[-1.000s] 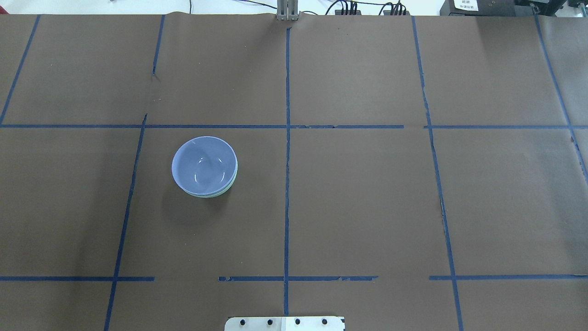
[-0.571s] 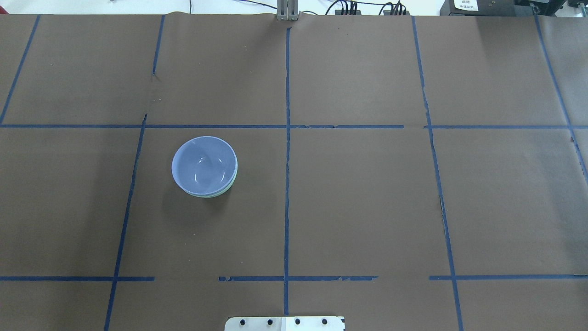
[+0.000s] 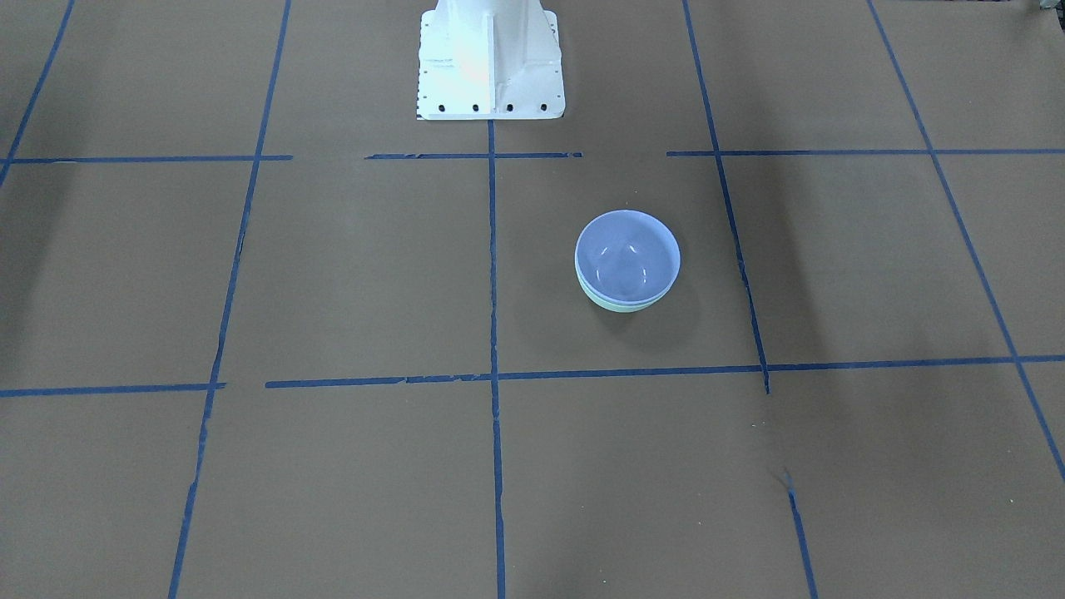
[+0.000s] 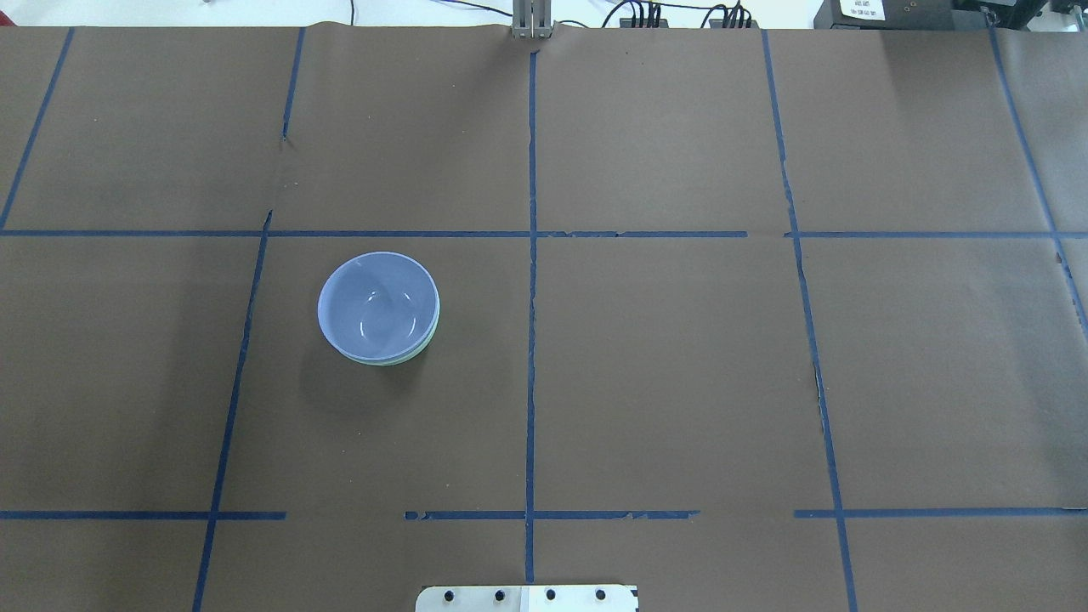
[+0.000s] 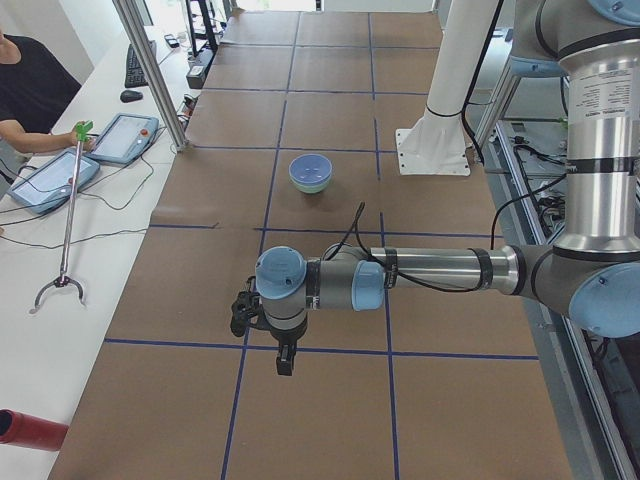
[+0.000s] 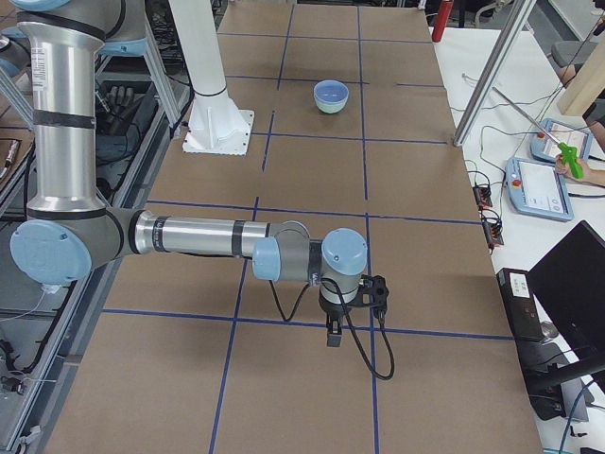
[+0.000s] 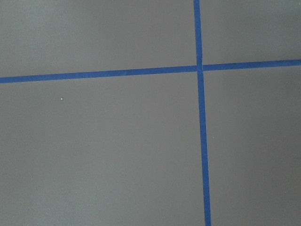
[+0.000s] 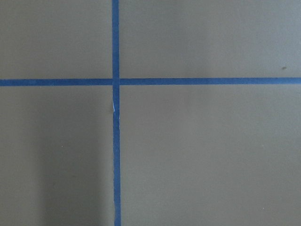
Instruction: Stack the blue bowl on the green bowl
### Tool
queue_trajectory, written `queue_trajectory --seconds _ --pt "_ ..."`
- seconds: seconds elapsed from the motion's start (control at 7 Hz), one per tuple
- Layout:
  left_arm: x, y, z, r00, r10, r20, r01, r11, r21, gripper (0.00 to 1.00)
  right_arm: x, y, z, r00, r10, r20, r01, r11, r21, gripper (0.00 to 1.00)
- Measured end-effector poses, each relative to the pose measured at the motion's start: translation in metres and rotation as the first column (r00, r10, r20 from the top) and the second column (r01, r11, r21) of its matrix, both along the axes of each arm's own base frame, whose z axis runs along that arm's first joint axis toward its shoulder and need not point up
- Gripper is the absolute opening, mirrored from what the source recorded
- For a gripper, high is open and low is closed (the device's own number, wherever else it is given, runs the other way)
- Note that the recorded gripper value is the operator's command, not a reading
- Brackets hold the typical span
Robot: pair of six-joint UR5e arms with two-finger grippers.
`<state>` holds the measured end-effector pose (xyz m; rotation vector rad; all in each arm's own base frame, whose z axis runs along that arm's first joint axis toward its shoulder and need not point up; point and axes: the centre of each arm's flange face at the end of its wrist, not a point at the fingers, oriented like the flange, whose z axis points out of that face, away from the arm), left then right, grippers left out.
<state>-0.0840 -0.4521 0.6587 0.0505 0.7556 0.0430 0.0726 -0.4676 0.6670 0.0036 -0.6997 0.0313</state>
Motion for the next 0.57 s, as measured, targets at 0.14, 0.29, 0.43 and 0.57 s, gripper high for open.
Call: queue_trajectory --seconds 0.14,0.29,0.43,0.57 --pt "0.0 0.0002 0.0005 1.0 0.002 0.0 -0.002 1.0 0.002 1.0 0.0 0.0 0.0 1.0 0.0 0.0 0.0 1.0 0.001 1.0" --pt "0.0 0.0004 0.001 1.0 0.004 0.0 -0.004 1.0 0.005 1.0 0.0 0.0 0.0 1.0 0.0 0.0 0.0 1.0 0.001 1.0" --pt "0.0003 0.0003 0.0017 1.0 0.006 0.0 -0.006 1.0 0.006 1.0 0.0 0.0 0.0 1.0 0.0 0.0 0.0 1.0 0.0 1.0" --pt "0.0004 -0.0001 0.0024 1.0 0.007 0.0 -0.007 1.0 0.005 1.0 0.0 -0.0001 -0.0001 1.0 0.0 0.0 0.0 1.0 0.001 1.0"
